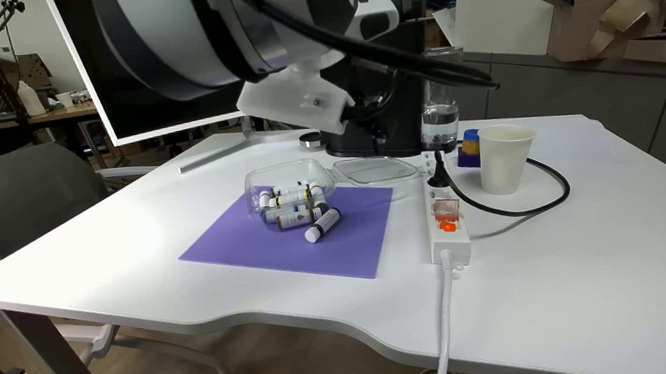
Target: Close the lid of the plastic storage box
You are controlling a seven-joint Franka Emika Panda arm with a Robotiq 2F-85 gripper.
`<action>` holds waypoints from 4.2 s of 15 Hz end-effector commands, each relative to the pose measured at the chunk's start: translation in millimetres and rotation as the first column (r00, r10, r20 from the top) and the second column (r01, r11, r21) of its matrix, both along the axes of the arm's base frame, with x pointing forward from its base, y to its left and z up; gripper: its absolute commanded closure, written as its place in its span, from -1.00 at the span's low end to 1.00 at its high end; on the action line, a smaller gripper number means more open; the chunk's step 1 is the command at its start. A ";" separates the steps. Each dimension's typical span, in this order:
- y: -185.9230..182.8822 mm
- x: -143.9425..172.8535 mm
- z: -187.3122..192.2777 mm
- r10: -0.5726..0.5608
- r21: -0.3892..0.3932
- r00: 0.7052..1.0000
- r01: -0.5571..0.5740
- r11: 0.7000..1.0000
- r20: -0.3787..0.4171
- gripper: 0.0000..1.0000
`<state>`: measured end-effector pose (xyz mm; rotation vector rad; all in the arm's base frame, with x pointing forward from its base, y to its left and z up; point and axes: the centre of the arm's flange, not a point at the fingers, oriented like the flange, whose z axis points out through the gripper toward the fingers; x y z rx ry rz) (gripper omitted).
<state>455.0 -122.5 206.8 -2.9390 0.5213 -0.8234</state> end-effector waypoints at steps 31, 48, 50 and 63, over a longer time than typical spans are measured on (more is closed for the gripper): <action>-42.1 102.3 -69.4 -0.690 0.454 0.711 0.663 0.595 -0.134 -1.00; -7.6 30.6 -48.7 -0.625 0.401 0.779 0.588 0.702 -0.049 -1.00; -12.1 27.8 -45.2 -0.634 0.397 0.772 0.596 0.698 -0.045 -1.00; -58.1 36.6 -101.5 -0.688 0.416 0.713 0.672 0.613 -0.138 -1.00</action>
